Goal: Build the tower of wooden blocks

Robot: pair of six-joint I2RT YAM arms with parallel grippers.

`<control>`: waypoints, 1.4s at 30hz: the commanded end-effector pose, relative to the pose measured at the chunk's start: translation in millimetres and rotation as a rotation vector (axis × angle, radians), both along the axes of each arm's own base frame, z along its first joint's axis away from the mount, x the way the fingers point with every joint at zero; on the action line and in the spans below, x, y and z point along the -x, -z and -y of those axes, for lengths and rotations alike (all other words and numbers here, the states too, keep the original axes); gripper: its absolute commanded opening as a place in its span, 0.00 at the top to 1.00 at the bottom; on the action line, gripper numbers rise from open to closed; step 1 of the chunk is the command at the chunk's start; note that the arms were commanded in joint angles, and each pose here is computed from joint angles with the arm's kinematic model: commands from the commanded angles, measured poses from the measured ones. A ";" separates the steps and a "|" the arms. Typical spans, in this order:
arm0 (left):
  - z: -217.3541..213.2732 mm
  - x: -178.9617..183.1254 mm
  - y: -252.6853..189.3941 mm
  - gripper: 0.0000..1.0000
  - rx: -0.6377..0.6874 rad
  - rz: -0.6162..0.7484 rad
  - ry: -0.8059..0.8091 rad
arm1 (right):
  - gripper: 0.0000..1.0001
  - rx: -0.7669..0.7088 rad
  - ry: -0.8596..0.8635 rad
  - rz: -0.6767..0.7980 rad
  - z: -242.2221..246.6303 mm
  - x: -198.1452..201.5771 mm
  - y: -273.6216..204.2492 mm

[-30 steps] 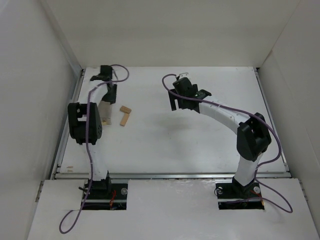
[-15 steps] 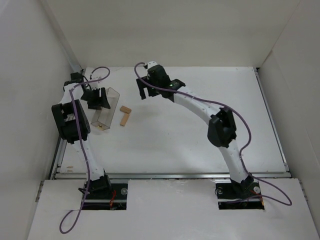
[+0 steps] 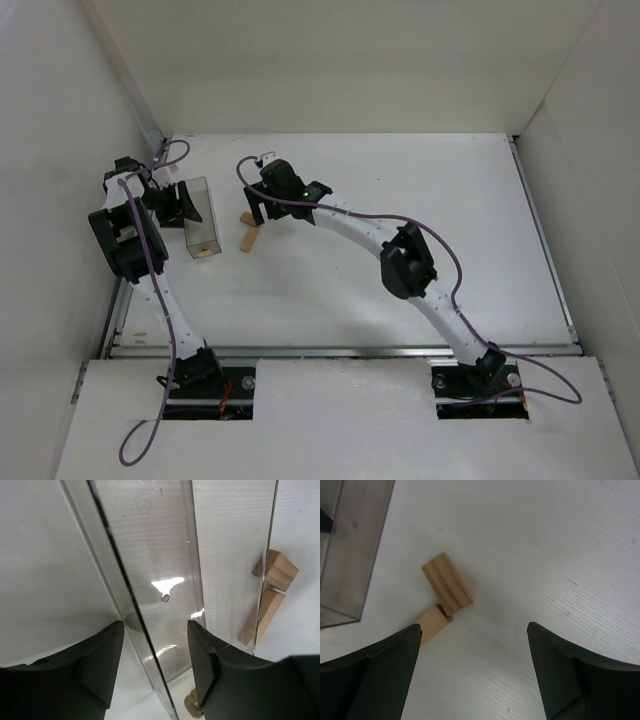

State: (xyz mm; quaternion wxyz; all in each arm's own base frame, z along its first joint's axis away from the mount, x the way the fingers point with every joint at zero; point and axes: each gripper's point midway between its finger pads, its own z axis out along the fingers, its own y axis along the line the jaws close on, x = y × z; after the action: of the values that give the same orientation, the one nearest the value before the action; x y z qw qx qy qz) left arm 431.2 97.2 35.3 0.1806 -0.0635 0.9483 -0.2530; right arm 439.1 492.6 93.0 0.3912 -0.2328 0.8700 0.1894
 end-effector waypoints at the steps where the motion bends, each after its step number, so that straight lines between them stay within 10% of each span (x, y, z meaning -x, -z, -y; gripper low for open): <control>1: -0.5 4.2 6.2 0.48 -0.081 -0.043 0.029 | 0.08 -0.155 0.066 0.059 -26.9 -13.1 -38.0; 12: -38.5 -36.3 -121.0 0.35 -0.439 0.305 -0.002 | 0.08 -0.334 0.257 -0.067 39.1 -23.8 -88.8; 18: 19.9 -36.3 -196.0 0.22 -0.405 0.498 0.129 | 0.07 -0.340 0.448 0.000 136.1 -40.8 -125.8; 29: 167.5 -19.2 -82.0 0.13 -0.447 0.200 0.407 | 0.05 -0.306 0.683 0.013 271.3 -18.1 -147.2; 42: 165.5 -14.6 -8.3 0.00 -0.612 0.026 0.311 | 0.05 -0.264 0.717 -0.032 289.2 -6.1 -119.2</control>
State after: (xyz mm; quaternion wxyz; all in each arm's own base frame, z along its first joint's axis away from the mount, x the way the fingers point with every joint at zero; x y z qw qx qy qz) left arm 442.1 -81.4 45.9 0.1607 0.1733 0.9714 -0.0217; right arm 443.0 203.9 192.8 0.4245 0.1328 0.8844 0.1412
